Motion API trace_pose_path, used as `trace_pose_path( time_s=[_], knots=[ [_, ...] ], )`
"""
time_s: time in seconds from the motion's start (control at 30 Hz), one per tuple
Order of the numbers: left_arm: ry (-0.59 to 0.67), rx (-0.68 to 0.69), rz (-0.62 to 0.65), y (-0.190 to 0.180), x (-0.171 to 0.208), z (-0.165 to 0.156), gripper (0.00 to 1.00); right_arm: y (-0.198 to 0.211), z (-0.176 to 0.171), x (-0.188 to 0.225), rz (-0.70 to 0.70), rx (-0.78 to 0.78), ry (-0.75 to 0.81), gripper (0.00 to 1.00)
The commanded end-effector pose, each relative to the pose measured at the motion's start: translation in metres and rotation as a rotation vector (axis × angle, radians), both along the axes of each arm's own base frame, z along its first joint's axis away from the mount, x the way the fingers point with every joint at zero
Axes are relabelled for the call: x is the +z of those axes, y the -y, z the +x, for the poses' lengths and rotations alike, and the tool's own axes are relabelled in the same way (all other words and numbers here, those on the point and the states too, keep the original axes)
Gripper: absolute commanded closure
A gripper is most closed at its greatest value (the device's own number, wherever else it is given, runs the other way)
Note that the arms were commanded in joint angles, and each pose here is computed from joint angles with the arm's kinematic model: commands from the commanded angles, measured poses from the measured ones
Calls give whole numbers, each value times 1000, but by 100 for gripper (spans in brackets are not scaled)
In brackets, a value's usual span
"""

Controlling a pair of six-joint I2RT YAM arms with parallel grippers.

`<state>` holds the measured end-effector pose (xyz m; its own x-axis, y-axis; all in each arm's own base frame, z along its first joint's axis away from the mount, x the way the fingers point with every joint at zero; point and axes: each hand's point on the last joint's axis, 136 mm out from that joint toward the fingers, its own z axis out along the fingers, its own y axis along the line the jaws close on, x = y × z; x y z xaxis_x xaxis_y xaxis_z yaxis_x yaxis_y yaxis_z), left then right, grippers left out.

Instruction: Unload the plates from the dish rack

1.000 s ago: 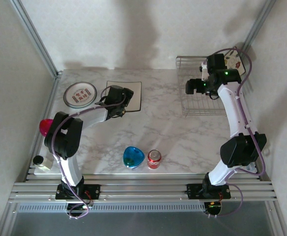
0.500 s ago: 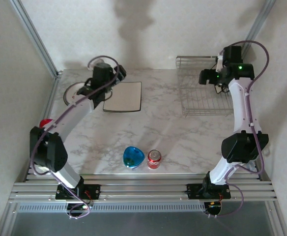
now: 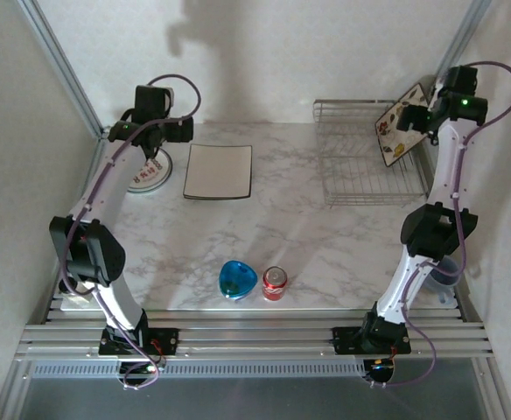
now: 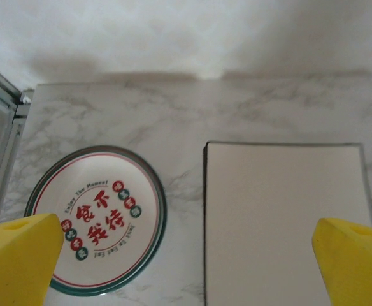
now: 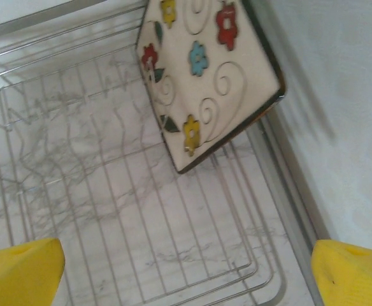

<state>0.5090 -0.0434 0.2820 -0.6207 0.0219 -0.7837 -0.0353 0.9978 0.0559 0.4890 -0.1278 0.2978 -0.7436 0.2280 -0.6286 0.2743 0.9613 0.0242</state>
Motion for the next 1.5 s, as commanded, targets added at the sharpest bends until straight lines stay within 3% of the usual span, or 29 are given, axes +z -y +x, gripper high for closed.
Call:
trace_pose_path(
  time_s=[0.0, 0.3, 0.67, 0.97, 1.27, 1.47],
  knots=[
    [-38, -65, 31, -11, -6, -1, 0, 12, -6, -2, 3, -8, -24, 1],
    [-76, -88, -17, -9, -20, 11, 0, 34, 13, -17, -19, -27, -10, 1],
    [-157, -123, -96, -4, -48, 13, 0, 52, 62, -39, -50, -35, 54, 1],
    [-176, -137, -132, -4, -48, 22, 0, 55, 100, -61, -34, -21, 114, 1],
    [-206, -126, -124, -13, -57, 22, 0, 55, 130, -57, -28, 1, 230, 9],
    [-210, -115, -135, -17, -58, 24, 0, 55, 135, -76, -6, -2, 207, 16]
  ],
)
